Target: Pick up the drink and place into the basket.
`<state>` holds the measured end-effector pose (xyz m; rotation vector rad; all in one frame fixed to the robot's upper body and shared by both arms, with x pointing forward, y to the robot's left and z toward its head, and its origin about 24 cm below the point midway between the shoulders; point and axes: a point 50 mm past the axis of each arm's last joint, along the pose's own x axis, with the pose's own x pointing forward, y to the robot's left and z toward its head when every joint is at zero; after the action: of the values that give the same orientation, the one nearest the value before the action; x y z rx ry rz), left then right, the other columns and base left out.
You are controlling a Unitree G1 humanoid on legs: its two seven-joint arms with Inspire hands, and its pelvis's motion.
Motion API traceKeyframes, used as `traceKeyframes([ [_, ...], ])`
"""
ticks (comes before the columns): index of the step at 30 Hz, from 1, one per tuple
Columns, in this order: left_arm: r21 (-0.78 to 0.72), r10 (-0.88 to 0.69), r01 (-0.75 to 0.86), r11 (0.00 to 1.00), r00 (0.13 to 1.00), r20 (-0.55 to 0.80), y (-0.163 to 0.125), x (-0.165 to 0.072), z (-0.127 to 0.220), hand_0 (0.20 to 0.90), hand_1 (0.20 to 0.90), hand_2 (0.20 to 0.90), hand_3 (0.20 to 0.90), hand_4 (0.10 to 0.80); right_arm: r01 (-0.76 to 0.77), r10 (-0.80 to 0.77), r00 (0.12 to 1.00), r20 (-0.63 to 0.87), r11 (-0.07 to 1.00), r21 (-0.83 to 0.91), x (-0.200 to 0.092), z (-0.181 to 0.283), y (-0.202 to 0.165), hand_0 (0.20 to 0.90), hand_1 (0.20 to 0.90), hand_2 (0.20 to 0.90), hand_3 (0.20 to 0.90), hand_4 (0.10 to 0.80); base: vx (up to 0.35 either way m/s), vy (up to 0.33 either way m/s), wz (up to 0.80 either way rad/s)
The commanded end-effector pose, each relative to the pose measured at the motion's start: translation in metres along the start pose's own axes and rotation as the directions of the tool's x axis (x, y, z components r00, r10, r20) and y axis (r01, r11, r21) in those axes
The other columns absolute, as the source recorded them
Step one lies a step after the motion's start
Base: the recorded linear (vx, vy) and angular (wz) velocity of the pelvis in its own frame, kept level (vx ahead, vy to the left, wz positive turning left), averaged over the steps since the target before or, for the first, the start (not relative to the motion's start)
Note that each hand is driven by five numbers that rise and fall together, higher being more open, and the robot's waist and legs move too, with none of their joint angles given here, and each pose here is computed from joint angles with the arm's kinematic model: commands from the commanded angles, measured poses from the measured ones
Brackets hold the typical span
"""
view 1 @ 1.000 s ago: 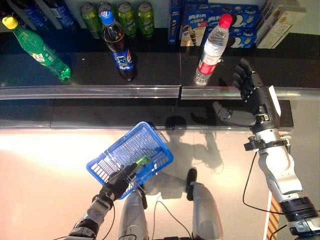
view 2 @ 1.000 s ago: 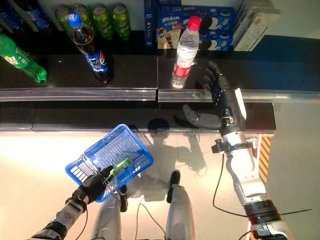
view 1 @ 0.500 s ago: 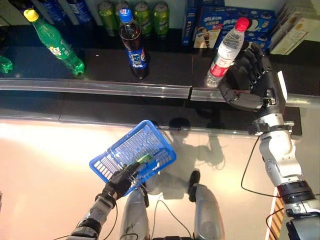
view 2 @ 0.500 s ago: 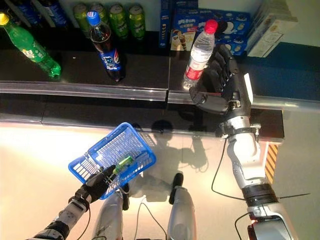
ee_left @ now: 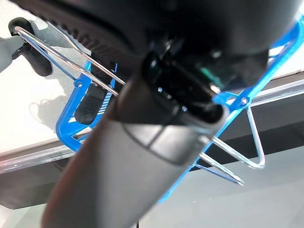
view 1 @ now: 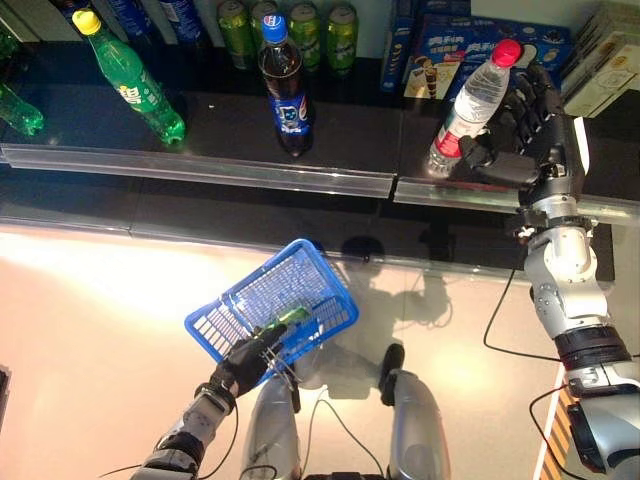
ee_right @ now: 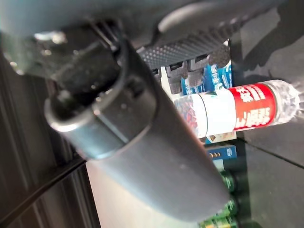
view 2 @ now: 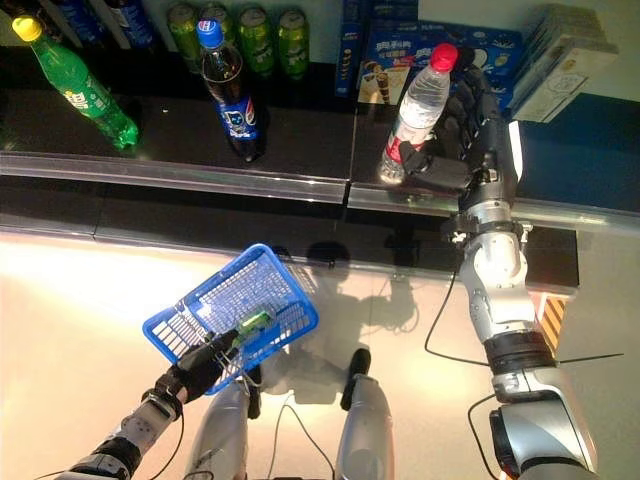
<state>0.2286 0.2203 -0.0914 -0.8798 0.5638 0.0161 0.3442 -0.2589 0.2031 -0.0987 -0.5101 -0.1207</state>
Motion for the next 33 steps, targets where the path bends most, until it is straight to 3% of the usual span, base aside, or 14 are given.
traceKeyframes([
  [1,0.048,0.001,0.006,0.999,0.99,-0.144,0.021,-0.023,-0.022,0.3,0.3,0.3,0.2,0.1,0.04,-0.041,0.976,0.214,0.999,0.008,0.027,0.056,-0.013,0.9,0.9,0.9,0.9,0.8,0.0,0.0,0.0],
  [33,0.114,-0.021,0.042,0.993,0.984,-0.179,0.012,-0.015,-0.018,0.3,0.3,0.3,0.2,0.1,-0.008,0.027,0.988,0.152,0.992,-0.125,0.064,0.07,0.004,0.9,0.9,0.9,0.9,0.8,-0.003,0.002,0.02],
])
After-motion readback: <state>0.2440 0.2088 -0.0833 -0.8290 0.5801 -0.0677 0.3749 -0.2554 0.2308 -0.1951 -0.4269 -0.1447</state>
